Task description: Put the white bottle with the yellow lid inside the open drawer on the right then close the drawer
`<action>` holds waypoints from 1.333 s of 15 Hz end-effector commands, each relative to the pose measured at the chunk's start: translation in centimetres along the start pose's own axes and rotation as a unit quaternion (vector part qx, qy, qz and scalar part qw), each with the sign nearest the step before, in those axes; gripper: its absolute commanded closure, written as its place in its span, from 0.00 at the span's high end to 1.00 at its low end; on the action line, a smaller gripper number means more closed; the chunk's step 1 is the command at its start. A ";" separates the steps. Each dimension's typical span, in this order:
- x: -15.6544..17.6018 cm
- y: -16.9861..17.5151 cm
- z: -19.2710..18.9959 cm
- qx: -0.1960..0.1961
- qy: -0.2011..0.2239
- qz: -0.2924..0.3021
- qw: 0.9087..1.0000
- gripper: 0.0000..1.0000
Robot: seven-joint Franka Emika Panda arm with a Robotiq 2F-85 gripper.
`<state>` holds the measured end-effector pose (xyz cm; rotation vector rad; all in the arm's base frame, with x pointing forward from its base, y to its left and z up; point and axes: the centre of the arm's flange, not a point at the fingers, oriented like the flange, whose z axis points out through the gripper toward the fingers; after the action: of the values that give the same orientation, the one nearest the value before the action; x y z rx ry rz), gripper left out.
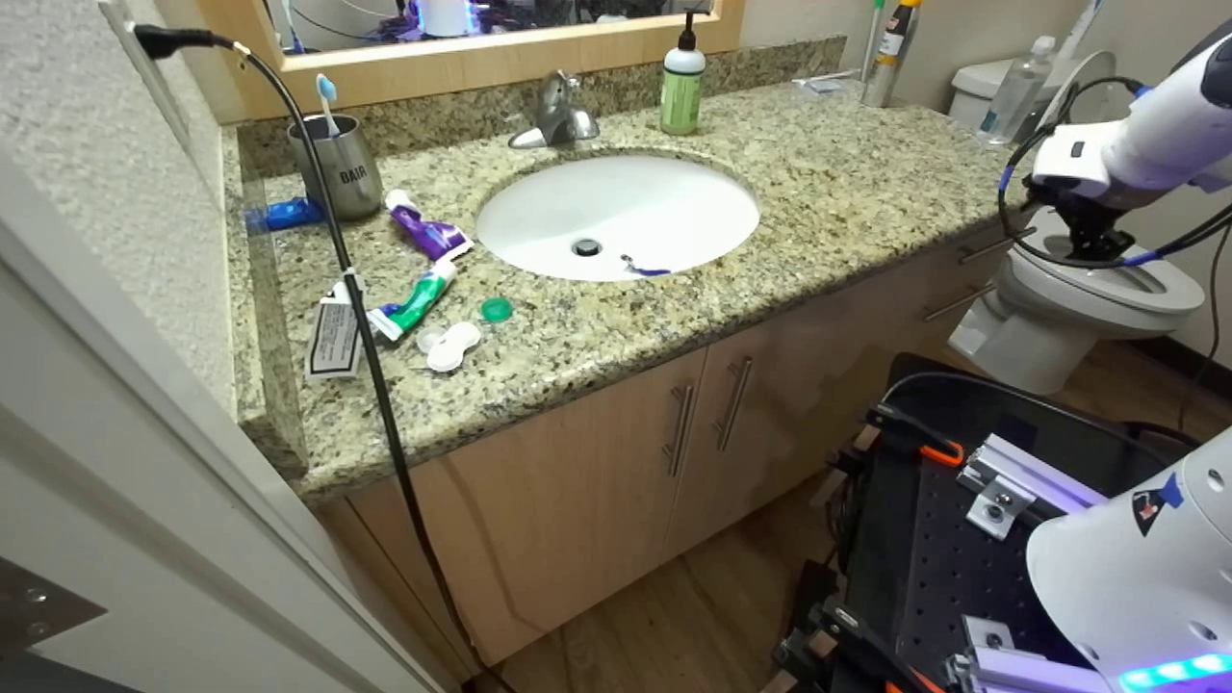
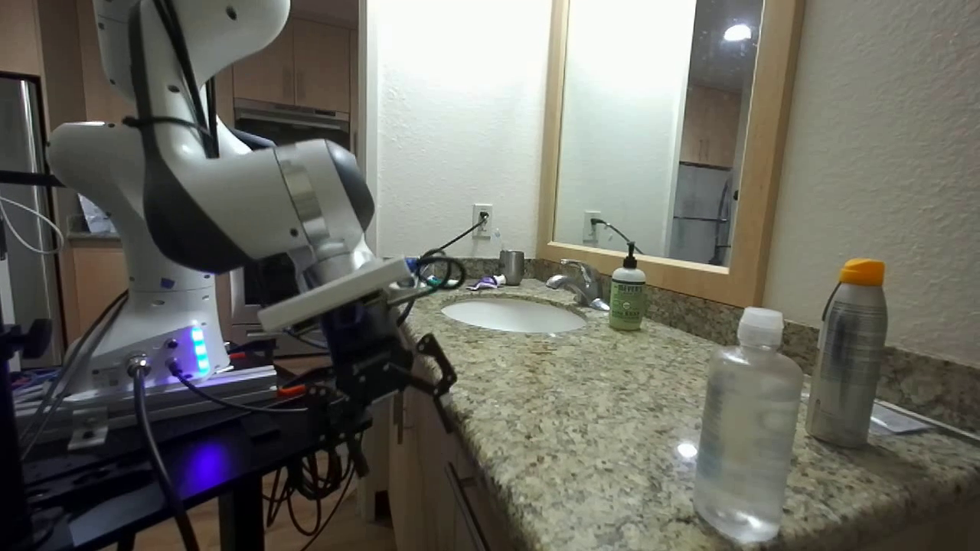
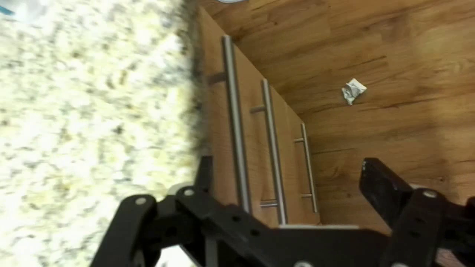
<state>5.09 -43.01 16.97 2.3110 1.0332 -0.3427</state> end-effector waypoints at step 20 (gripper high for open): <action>-10.4 8.0 -17.5 -0.041 0.186 0.514 0.837 1.00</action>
<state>6.75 -46.46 35.18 2.4729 -0.0061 0.5140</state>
